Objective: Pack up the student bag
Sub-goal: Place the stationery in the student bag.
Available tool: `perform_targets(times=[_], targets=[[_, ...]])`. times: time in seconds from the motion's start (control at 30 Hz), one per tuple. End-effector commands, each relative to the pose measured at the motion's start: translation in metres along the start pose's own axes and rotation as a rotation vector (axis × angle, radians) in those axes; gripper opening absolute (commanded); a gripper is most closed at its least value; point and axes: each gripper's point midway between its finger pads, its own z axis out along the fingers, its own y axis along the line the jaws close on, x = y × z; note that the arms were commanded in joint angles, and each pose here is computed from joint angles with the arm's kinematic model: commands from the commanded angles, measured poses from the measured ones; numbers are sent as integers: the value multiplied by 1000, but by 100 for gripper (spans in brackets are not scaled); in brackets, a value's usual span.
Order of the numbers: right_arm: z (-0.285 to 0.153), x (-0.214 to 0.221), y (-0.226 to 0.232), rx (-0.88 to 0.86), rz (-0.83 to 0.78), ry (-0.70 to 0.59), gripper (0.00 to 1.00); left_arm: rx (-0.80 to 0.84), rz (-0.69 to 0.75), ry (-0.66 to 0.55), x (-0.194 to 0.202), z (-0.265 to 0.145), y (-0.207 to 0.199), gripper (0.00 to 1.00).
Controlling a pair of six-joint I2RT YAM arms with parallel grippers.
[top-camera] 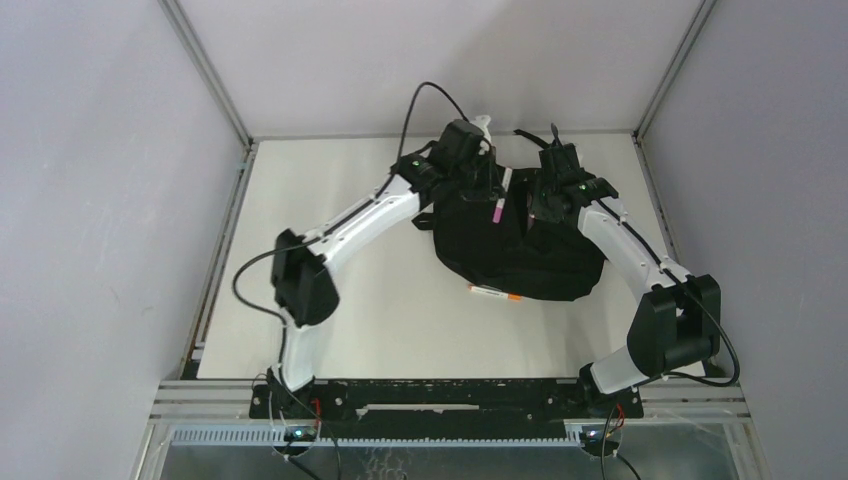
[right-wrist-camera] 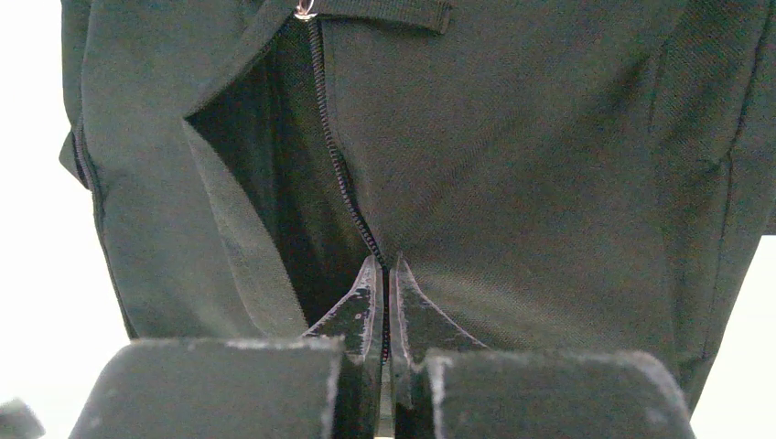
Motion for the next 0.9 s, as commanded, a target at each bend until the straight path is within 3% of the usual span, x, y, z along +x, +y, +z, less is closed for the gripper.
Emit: perform_targets(times=[0.0, 0.3, 0.37, 0.47, 0.57, 0.67, 0.8, 0.87], targets=[[-20, -20, 9, -51, 39, -81, 0, 157, -70, 74, -3, 30, -30, 0], [-20, -19, 4, -36, 40, -76, 0, 217, -243, 114, 10, 82, -35, 3], [-21, -20, 4, -38, 41, -77, 0, 220, -267, 118, 12, 89, -33, 13], [-22, -19, 5, -41, 41, -76, 0, 217, -289, 114, 11, 93, -32, 47], [-23, -19, 3, -34, 39, -77, 0, 225, -293, 102, 8, 89, -34, 54], [-24, -18, 1, -26, 36, -76, 0, 221, -290, 51, -4, 75, -35, 49], [-25, -15, 0, -29, 38, -80, 0, 232, -268, -3, -10, 52, -35, 24], [-23, -14, -1, -27, 39, -75, 0, 227, -256, 10, -5, 47, -33, 20]])
